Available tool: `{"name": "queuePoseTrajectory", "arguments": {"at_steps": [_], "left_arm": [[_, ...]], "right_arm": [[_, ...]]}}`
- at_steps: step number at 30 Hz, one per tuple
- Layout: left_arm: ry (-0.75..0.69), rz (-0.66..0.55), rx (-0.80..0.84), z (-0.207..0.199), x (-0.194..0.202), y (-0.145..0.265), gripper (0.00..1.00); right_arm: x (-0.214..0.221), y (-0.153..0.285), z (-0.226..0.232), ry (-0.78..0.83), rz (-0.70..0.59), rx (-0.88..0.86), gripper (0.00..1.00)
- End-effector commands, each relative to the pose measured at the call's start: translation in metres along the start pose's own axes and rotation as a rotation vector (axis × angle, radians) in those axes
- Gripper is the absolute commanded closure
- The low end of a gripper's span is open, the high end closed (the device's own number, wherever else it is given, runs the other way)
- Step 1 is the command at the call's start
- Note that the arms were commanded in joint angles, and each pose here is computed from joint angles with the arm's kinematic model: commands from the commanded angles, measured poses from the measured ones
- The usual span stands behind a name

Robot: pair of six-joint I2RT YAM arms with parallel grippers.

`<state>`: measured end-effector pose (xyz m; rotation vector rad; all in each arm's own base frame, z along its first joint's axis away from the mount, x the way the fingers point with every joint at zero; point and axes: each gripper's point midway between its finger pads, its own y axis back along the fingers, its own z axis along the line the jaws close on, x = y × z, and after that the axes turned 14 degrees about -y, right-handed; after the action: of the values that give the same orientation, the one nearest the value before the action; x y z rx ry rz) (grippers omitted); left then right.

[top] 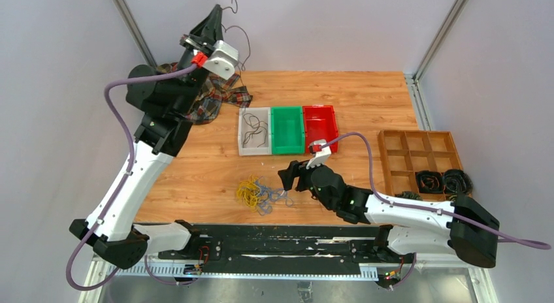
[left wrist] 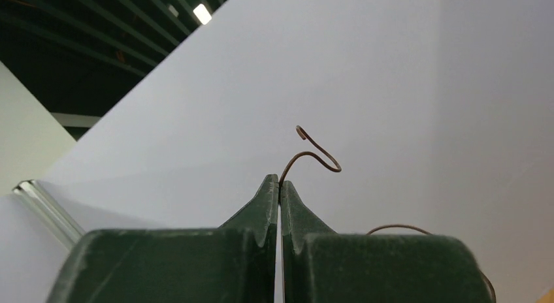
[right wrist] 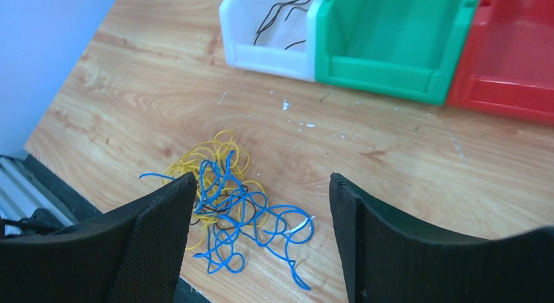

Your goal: Untangle the cables

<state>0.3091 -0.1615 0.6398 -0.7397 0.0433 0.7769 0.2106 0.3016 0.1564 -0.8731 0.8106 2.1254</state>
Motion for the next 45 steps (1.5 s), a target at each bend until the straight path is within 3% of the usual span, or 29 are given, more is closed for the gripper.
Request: {"name": "queuePoseTrajectory", "arguments": {"at_steps": [1,20,30,38,45], "left_arm": [[0.01,0.038,0.003,-0.014,0.012,0.004,1.0],[-0.017,0.258,0.285,-0.169,0.1,0.02,1.0],[-0.134,0.342,0.444,-0.239,0.143,0.041,0.99],[-0.169,0.377,0.572,-0.283,0.163,0.073,0.99],[-0.089,0.499,0.843,-0.332,0.179,0.12,0.95]], "right_arm": [[-0.013,0.01,-0.028,0.026,-0.086,0.116,0.27],[-0.022,0.023,-0.052,-0.006,-0.142,0.198,0.3],[-0.027,0.032,-0.058,-0.017,-0.159,0.203,0.31],[-0.032,0.039,-0.061,-0.025,-0.174,0.207,0.31],[-0.034,0.04,-0.059,-0.033,-0.177,0.204,0.31]]}}
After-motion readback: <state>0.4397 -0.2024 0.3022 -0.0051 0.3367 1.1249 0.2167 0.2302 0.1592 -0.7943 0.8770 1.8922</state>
